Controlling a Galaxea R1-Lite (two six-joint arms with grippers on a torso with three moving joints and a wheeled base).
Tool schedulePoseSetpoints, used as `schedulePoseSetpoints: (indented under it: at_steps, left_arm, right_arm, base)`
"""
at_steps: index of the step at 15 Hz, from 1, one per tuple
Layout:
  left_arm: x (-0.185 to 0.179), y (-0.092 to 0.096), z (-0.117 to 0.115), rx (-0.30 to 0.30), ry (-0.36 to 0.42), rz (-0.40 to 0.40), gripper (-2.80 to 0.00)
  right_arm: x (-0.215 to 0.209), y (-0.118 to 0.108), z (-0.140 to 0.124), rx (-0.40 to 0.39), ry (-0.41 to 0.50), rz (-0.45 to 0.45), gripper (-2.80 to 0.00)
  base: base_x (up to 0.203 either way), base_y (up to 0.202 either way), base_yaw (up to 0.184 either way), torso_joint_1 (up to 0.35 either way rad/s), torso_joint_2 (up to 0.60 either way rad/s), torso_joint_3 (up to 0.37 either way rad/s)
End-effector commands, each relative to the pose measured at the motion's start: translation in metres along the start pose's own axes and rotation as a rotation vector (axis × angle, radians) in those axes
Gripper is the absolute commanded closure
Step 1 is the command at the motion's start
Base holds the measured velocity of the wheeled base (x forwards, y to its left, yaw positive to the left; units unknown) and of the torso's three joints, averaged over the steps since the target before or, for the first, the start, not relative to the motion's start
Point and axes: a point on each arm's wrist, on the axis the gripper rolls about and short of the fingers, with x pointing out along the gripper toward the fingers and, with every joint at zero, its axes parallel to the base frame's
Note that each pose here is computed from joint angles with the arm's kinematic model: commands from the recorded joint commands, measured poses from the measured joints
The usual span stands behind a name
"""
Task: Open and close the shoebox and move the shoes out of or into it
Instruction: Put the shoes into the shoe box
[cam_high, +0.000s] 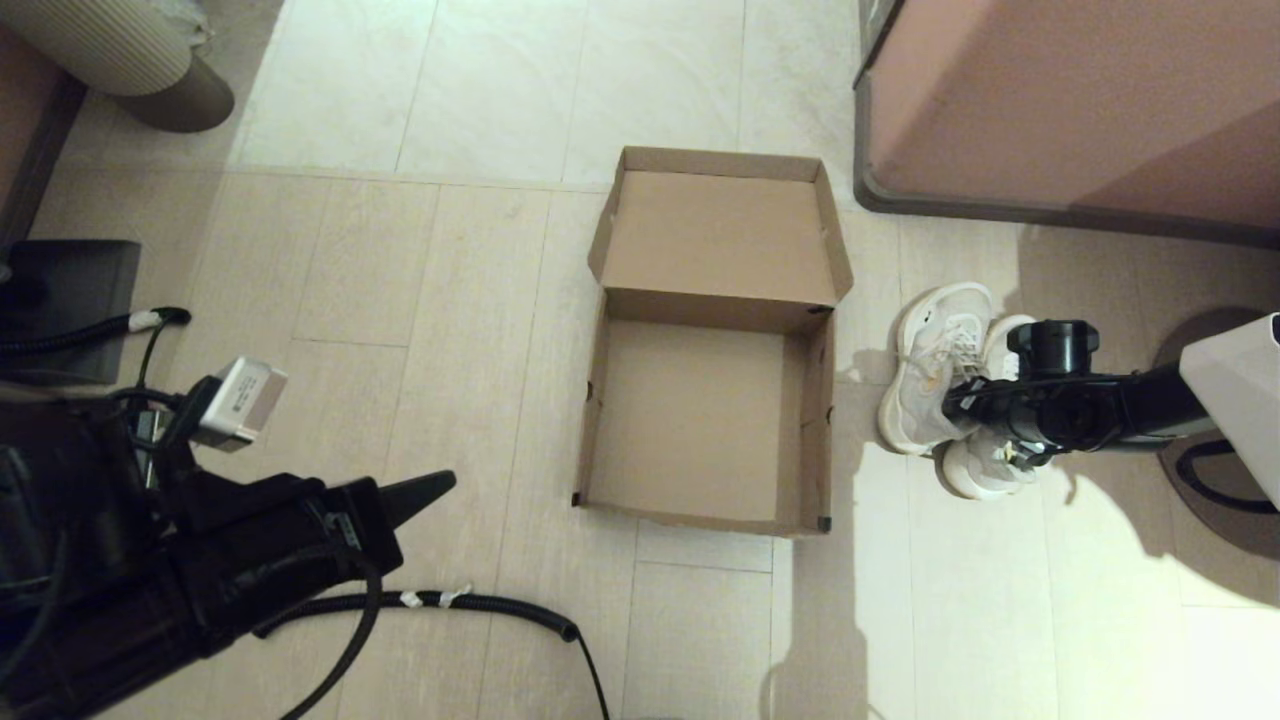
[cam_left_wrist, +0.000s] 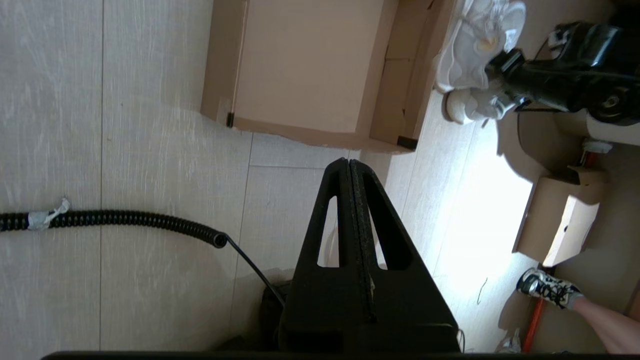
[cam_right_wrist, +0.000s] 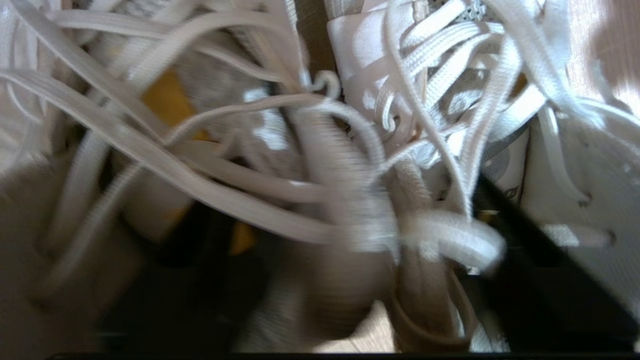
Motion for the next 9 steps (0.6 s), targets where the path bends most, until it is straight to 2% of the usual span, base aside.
schedulePoseSetpoints:
  at_steps: [1,9]
  left_arm:
    - [-0.005,-0.001,0.003,-0.002,-0.023,-0.006,0.0]
    - [-0.017,-0.004,0.009,0.0,-0.075,0.006,0.0]
  right_arm:
    - [0.008,-0.001,-0.003,0.006,0.003,-0.004,0.0]
    - [-0.023,0.005,0.019,0.012,-0.01,-0.007,0.0]
  base:
    - [0.0,0.0,0.0,0.0,0.0,0.0]
    - [0.0,0.0,0.0,0.0,0.0,0.0]
